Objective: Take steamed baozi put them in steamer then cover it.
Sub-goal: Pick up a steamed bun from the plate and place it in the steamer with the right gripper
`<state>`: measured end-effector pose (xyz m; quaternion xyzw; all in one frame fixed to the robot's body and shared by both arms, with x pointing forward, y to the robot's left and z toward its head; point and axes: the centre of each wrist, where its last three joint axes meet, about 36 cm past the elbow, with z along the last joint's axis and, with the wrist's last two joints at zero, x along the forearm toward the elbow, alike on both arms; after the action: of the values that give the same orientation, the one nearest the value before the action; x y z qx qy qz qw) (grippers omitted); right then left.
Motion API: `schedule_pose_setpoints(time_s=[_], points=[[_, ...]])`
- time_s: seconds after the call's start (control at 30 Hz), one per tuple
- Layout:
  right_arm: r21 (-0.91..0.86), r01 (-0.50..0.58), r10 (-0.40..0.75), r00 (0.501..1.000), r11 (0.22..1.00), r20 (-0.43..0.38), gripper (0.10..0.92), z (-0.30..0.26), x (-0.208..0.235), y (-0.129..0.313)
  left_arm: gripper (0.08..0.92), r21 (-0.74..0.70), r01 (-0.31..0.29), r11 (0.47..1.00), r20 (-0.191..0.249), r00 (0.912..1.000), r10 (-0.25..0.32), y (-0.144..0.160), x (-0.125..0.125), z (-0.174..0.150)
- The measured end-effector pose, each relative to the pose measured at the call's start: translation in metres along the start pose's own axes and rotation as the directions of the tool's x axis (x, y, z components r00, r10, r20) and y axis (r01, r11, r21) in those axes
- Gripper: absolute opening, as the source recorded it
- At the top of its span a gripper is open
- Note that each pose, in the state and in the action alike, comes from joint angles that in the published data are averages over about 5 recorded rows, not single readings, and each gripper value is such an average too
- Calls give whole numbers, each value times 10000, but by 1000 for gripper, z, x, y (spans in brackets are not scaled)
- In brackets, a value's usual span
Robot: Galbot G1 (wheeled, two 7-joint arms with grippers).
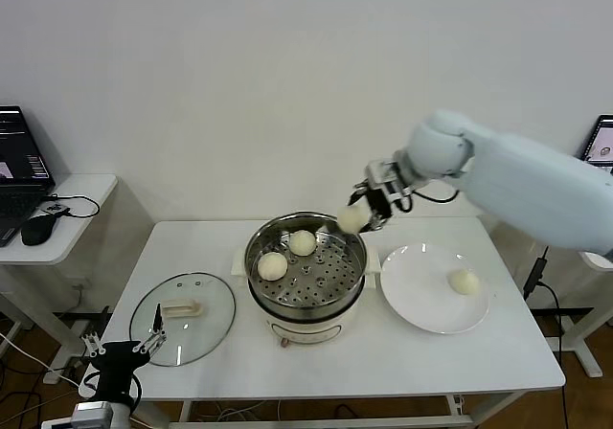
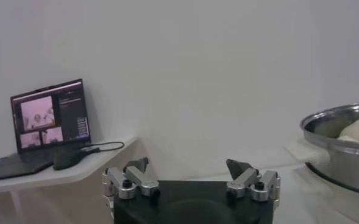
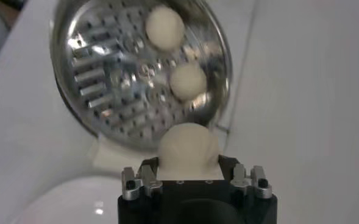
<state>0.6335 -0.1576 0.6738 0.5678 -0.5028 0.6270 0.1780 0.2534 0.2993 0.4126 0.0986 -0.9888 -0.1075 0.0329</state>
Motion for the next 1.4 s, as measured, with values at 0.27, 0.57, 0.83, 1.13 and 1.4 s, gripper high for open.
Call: schedule_pose_setpoints(time_s=[0.27, 0.57, 0.83, 1.13, 1.4], points=[[1902, 740, -783, 9968, 9789, 150, 636, -33, -42, 6, 823, 64, 163, 9998, -24, 9999, -163, 1, 1, 1], [3660, 1011, -1229, 9917, 9251, 368, 645, -52, -70, 15, 823, 92, 210, 9997, 2, 9998, -210, 1, 0, 1], [4613, 1079, -1497, 9872, 8807, 549, 645, -65, -85, 18, 823, 93, 221, 9997, 8, 9998, -221, 1, 0, 1], [5018, 1250, -1805, 9815, 8559, 635, 650, -75, -89, 18, 823, 59, 196, 9998, 97, 9998, -196, 1, 0, -1], [4856, 1262, -1816, 9810, 8650, 685, 781, -71, -84, 16, 823, 36, 160, 9999, 84, 9998, -160, 1, -1, 0]])
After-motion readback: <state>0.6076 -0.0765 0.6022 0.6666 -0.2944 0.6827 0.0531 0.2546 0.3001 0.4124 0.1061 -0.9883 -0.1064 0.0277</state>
